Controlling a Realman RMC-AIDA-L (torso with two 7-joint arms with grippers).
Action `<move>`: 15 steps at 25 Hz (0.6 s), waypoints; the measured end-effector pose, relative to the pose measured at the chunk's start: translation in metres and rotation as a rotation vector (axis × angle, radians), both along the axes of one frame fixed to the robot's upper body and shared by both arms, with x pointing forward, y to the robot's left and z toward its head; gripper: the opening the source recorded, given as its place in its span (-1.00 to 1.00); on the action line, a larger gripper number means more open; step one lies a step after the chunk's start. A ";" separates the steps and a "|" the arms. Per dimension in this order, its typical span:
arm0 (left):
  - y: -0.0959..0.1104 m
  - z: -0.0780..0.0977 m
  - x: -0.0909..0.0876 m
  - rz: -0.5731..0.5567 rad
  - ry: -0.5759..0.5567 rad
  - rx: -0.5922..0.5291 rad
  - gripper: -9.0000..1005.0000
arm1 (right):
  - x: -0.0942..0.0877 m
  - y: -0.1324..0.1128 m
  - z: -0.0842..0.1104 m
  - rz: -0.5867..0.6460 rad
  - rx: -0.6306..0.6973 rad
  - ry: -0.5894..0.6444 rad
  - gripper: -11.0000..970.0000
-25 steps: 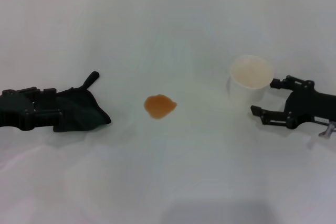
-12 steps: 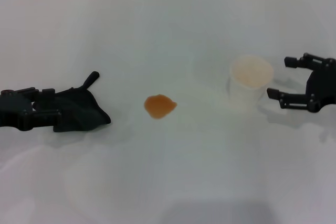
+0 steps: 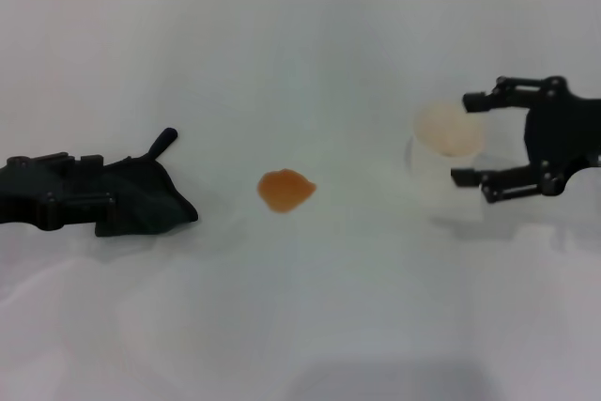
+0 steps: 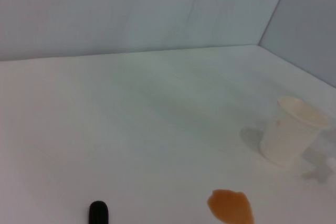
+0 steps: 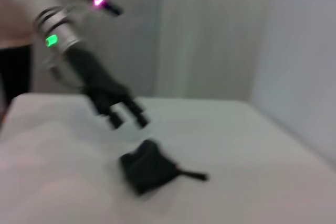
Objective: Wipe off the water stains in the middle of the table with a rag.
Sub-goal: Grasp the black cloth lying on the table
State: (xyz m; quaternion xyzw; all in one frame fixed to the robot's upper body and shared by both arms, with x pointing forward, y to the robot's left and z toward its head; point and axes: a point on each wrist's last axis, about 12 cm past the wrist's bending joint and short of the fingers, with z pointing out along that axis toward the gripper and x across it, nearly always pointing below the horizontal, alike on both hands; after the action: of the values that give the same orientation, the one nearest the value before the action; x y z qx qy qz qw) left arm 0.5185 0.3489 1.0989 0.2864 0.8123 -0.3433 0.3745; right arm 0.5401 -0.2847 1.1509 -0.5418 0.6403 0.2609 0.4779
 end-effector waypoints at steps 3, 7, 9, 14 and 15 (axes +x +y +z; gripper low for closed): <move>0.000 0.000 0.000 0.000 0.000 -0.001 0.75 | 0.004 0.010 0.005 0.040 -0.054 0.041 0.76; -0.001 0.000 -0.001 -0.002 0.016 -0.013 0.75 | 0.004 0.020 0.003 0.057 -0.085 0.046 0.76; 0.000 0.001 -0.001 0.002 0.033 -0.022 0.75 | 0.004 0.021 0.002 0.054 -0.090 0.047 0.76; 0.005 0.010 -0.002 -0.005 0.060 -0.031 0.75 | 0.004 0.020 0.002 0.043 -0.083 0.046 0.76; 0.006 0.012 -0.002 -0.004 0.064 -0.031 0.75 | 0.004 0.020 0.002 0.042 -0.082 0.046 0.76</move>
State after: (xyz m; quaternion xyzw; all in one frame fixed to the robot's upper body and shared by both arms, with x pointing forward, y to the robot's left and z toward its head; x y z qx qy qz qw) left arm 0.5169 0.3548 1.1113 0.2710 0.8179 -0.3654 0.3522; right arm 0.5441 -0.2647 1.1531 -0.5680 0.6498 0.2567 0.4350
